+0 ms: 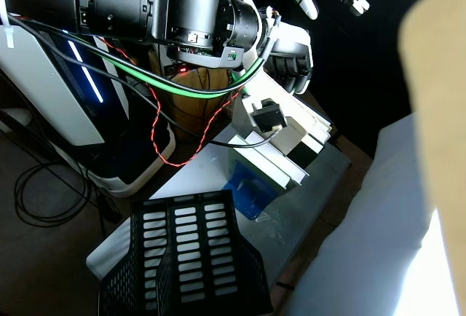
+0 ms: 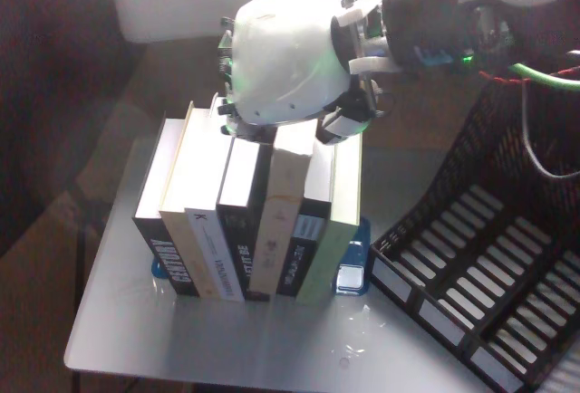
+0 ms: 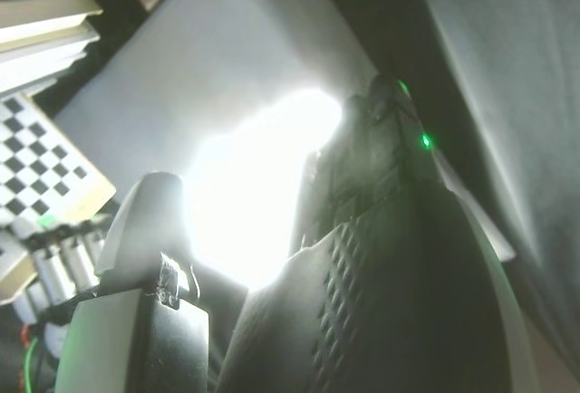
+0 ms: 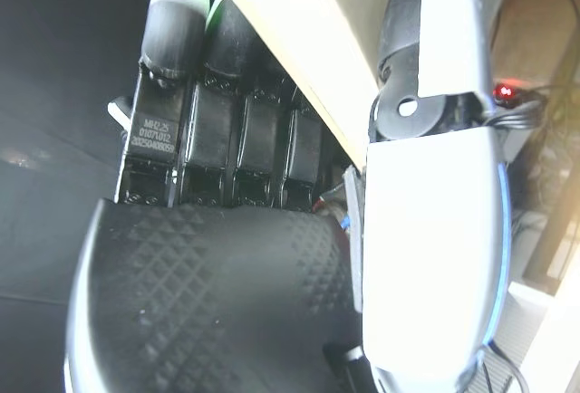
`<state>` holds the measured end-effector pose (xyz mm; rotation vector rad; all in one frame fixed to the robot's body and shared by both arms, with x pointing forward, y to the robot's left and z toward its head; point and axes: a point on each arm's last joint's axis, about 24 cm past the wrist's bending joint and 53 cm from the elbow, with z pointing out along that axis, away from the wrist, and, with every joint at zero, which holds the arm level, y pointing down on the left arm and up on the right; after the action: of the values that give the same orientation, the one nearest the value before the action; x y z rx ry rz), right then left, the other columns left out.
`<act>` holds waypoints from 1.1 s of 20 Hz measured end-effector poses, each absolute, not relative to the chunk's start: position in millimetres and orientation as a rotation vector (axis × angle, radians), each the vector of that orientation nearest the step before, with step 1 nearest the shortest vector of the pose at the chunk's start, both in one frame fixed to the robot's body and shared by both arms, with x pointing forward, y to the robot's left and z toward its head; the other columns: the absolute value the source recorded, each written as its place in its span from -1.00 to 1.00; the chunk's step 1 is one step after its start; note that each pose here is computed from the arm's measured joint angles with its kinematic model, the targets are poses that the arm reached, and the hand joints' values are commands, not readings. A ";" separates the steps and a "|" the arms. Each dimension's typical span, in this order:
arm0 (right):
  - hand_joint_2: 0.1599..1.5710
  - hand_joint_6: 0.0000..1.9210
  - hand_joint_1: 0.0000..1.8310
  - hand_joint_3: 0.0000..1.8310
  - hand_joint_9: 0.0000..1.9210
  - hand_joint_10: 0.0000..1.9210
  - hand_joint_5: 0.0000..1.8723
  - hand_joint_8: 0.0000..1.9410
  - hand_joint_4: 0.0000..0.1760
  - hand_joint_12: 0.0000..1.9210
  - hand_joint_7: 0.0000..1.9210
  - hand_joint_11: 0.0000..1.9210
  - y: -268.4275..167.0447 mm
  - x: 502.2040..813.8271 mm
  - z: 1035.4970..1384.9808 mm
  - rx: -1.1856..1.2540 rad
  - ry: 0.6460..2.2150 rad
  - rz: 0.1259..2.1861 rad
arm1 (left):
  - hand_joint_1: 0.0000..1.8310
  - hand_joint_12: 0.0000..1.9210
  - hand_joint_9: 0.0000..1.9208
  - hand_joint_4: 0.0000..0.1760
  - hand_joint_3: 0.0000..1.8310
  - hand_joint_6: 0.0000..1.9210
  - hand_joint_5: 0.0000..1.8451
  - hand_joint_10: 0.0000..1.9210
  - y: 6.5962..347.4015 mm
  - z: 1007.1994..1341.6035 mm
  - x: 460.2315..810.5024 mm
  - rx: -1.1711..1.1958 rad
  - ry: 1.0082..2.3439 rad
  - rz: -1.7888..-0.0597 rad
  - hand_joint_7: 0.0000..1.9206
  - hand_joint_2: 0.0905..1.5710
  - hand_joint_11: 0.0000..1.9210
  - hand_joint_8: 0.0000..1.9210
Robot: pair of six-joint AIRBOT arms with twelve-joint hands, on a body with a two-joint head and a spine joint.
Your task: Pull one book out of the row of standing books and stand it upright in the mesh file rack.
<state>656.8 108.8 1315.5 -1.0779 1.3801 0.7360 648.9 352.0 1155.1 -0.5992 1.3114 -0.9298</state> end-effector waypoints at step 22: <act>0.47 0.18 0.47 -1.00 -0.18 0.58 -0.17 0.31 -1.00 0.84 -0.15 -0.34 72.1 681.7 1287.6 -0.951 1.545 0.785 | -0.33 -1.00 -1.00 -1.00 -1.00 -1.00 -0.88 -1.00 335.5 1159.9 654.5 -0.589 1.299 -0.969 -1.00 0.77 -1.00 -1.00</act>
<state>681.7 72.1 1287.6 -0.9514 1.5448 0.7847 654.5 335.5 1159.9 -0.5892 1.2995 -0.9694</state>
